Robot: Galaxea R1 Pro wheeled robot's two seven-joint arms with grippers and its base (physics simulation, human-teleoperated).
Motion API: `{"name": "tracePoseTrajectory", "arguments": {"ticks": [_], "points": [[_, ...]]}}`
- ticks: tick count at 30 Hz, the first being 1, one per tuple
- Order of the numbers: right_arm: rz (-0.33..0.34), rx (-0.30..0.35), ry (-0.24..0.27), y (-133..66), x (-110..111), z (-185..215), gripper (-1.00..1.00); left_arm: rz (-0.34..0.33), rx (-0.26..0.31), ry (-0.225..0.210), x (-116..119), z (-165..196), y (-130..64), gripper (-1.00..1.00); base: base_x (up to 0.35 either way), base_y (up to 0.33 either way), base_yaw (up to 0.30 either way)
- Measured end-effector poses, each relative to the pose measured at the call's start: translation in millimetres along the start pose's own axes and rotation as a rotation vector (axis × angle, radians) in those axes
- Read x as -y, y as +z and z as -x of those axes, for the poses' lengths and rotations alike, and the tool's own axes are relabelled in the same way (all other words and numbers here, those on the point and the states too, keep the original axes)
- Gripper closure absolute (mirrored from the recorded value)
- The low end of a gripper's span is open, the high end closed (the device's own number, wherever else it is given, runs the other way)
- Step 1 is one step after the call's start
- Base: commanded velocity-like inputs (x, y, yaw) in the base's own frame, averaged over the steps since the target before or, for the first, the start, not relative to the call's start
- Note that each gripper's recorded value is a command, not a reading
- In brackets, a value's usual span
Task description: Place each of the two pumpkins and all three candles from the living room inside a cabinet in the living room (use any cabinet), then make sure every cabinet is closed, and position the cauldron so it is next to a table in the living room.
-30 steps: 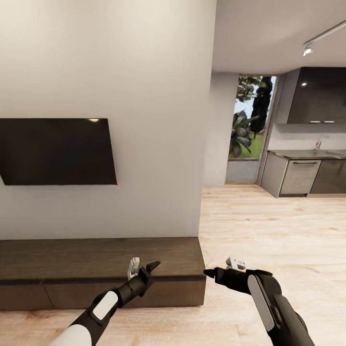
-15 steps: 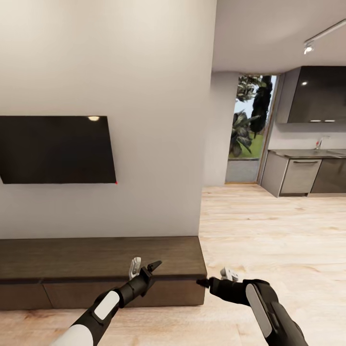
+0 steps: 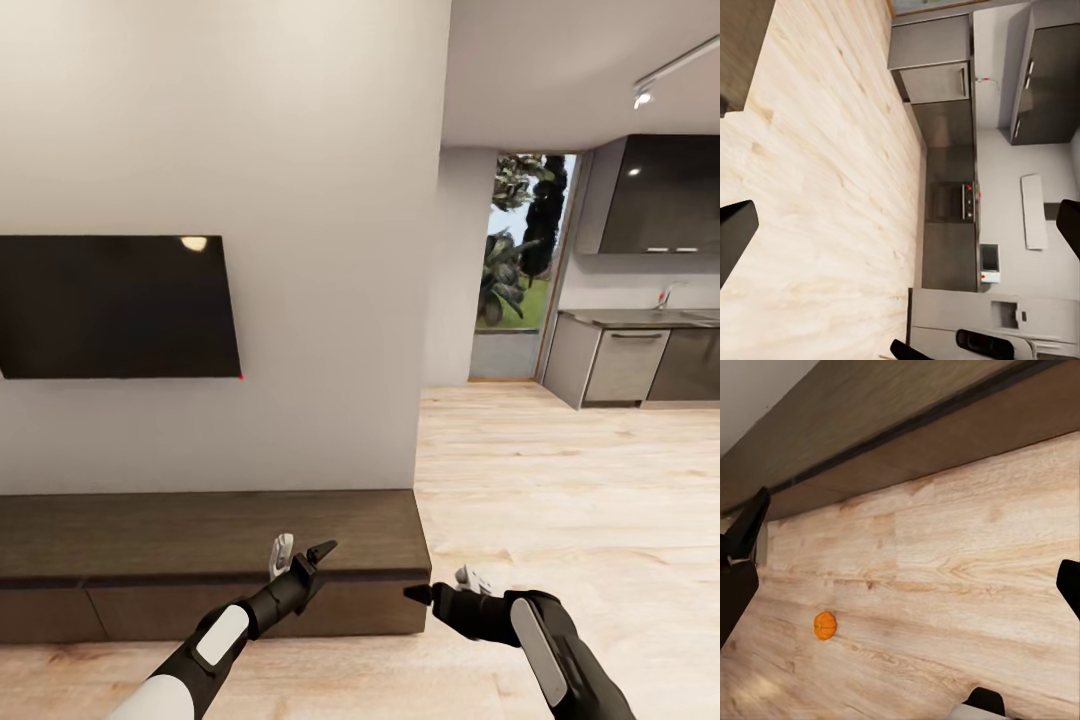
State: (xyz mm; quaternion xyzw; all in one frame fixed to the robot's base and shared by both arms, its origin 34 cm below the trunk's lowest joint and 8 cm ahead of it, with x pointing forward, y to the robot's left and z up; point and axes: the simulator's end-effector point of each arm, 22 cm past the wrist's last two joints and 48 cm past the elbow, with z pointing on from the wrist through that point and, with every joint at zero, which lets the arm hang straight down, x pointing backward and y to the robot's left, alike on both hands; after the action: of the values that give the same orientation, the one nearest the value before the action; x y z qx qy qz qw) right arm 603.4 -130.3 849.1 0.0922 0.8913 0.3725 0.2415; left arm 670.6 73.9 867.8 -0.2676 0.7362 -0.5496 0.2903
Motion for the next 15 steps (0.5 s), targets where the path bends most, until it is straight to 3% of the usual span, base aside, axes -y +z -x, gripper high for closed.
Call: {"name": "tracePoseTrajectory", "arguments": {"ticks": [15], "points": [[0.024, 0.007, 0.016, 13.4, 8, -4, -1.0, -0.009, 0.001, -0.001, -17, -1, 6.1, -1.0, 0.0, 0.0, 0.0]]}}
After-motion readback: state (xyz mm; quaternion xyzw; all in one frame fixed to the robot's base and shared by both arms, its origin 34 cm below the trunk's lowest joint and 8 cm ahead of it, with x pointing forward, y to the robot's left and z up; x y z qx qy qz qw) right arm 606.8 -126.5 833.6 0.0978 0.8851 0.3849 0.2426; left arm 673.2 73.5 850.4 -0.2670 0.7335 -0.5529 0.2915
